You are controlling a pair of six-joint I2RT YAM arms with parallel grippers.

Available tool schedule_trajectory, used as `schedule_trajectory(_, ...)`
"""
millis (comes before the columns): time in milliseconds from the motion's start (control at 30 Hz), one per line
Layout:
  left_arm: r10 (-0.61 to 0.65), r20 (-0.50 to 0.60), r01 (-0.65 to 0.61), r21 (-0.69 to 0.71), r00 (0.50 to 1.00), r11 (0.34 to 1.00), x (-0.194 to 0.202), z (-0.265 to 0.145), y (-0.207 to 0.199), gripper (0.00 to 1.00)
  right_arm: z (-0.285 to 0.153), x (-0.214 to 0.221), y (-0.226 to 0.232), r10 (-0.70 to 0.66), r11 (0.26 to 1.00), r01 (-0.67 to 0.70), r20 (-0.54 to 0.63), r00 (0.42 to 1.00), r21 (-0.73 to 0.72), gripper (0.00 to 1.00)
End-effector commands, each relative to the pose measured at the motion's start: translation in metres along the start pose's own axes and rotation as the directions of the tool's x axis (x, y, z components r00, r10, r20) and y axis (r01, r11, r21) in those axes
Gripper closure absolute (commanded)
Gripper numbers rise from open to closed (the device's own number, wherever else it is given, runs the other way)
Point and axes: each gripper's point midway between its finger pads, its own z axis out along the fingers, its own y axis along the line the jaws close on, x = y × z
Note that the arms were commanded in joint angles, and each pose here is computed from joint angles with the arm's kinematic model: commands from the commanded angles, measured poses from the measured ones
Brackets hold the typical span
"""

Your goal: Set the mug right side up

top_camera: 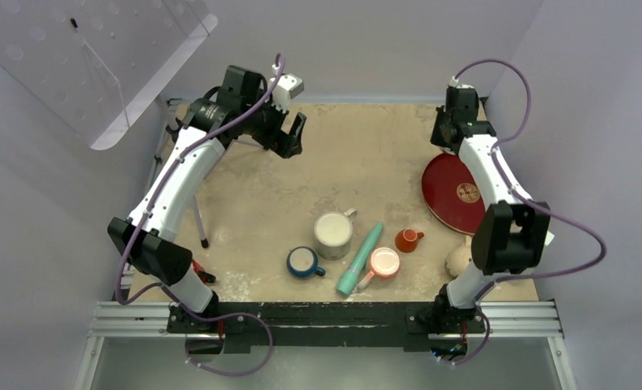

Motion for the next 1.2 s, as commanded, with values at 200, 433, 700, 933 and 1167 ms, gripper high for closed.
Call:
schedule_trajectory(200,0.097,-0.134,-0.102,-0.028,0.986,0.994,0.059,-0.04,-0.003,0.0,0.065,0.027,-0.092,-0.053,0.966,0.12,-0.278,0.959,0.23,1.0)
schedule_trajectory(433,0.102,-0.148,-0.111,-0.053,0.984,0.992,0.065,-0.036,0.003,0.0,0.102,0.036,-0.096,-0.027,0.984,0.087,-0.35,0.936,0.156,1.0)
schedule_trajectory(700,0.118,-0.145,-0.132,-0.087,0.982,0.988,0.058,-0.033,0.012,0.0,0.119,0.035,-0.097,-0.001,0.996,0.034,-0.376,0.927,0.083,1.0)
schedule_trajectory(933,0.117,-0.152,-0.13,-0.078,0.981,0.988,0.06,-0.031,0.011,0.0,0.128,0.036,-0.091,0.0,0.999,0.018,-0.382,0.924,0.045,0.66)
schedule_trajectory(1167,0.124,-0.159,-0.115,0.061,0.979,0.991,0.07,-0.024,-0.012,0.03,0.113,0.006,-0.09,-0.008,0.999,0.023,-0.317,0.948,0.046,0.43)
